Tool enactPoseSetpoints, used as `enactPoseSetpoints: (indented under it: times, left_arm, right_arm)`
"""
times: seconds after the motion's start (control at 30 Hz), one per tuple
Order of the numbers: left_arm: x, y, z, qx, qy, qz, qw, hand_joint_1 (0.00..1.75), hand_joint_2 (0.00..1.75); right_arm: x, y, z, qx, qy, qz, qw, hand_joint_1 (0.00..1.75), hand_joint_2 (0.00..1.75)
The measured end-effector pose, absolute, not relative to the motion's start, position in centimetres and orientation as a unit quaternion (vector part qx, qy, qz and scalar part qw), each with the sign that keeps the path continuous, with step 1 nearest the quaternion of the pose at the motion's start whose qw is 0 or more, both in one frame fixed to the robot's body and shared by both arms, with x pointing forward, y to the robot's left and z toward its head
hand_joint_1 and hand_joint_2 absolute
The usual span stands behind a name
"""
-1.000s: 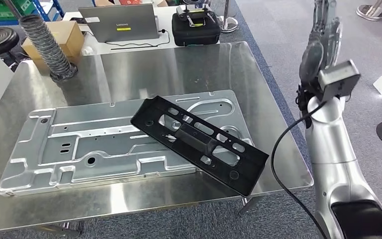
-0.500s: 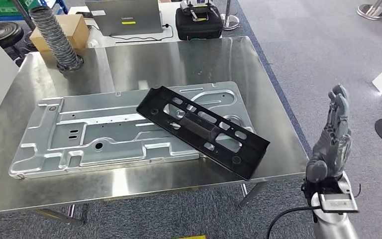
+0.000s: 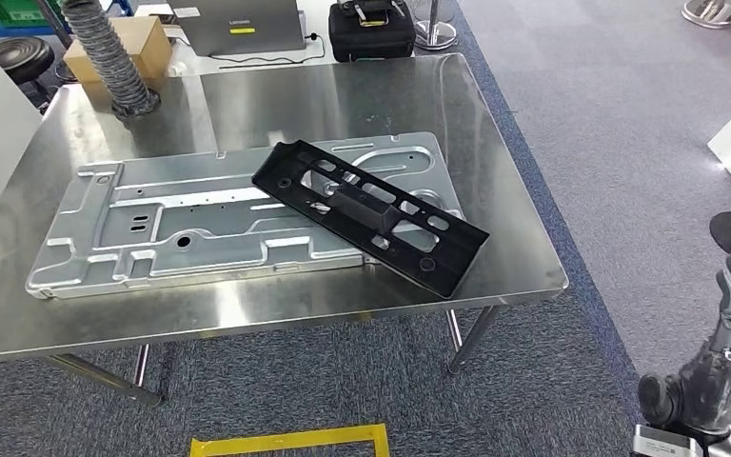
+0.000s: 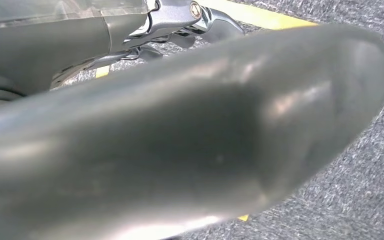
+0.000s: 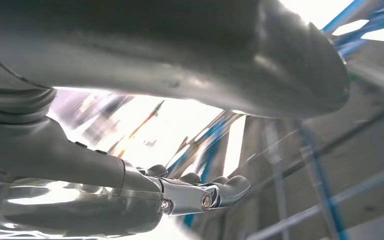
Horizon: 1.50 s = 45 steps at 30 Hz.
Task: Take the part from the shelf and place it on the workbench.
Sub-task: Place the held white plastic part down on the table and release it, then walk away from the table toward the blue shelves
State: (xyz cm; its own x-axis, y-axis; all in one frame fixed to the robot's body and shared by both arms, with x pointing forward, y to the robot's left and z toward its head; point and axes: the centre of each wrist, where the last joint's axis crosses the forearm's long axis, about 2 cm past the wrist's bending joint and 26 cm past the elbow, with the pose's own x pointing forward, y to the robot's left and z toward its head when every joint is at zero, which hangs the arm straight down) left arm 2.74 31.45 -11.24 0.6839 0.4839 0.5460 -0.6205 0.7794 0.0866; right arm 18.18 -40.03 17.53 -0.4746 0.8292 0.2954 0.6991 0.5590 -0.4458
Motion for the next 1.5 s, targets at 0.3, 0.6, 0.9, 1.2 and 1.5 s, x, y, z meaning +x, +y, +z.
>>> enactPoseSetpoints:
  times: [0.3, 0.6, 0.9, 1.2, 1.5]
  left_arm:
    - [2.5, 31.0, -11.3, 0.133, -0.254, 0.303, 0.909, 0.00, 0.00]
    - [2.9, 30.8, -11.3, 0.134, -0.254, 0.306, 0.908, 0.00, 0.00]
    - [2.9, 30.3, -11.3, 0.124, -0.254, 0.300, 0.911, 0.00, 0.00]
    - [3.4, 30.4, -11.2, 0.115, -0.260, 0.281, 0.916, 0.00, 0.00]
    - [3.4, 30.7, -11.2, 0.115, -0.268, 0.266, 0.919, 0.00, 0.00]
  right_arm:
    - [12.5, -46.2, 10.9, -0.586, -0.700, 0.120, 0.390, 0.00, 0.00]
    - [8.5, -47.5, 3.0, -0.622, -0.570, 0.073, 0.531, 0.00, 0.00]
    - [4.3, -39.9, -8.4, -0.472, -0.324, 0.049, 0.819, 0.00, 0.00]
    - [3.7, -33.0, -10.6, -0.309, -0.241, 0.062, 0.918, 0.00, 0.00]
    - [4.1, -31.4, -10.8, -0.271, -0.235, 0.064, 0.931, 0.00, 0.00]
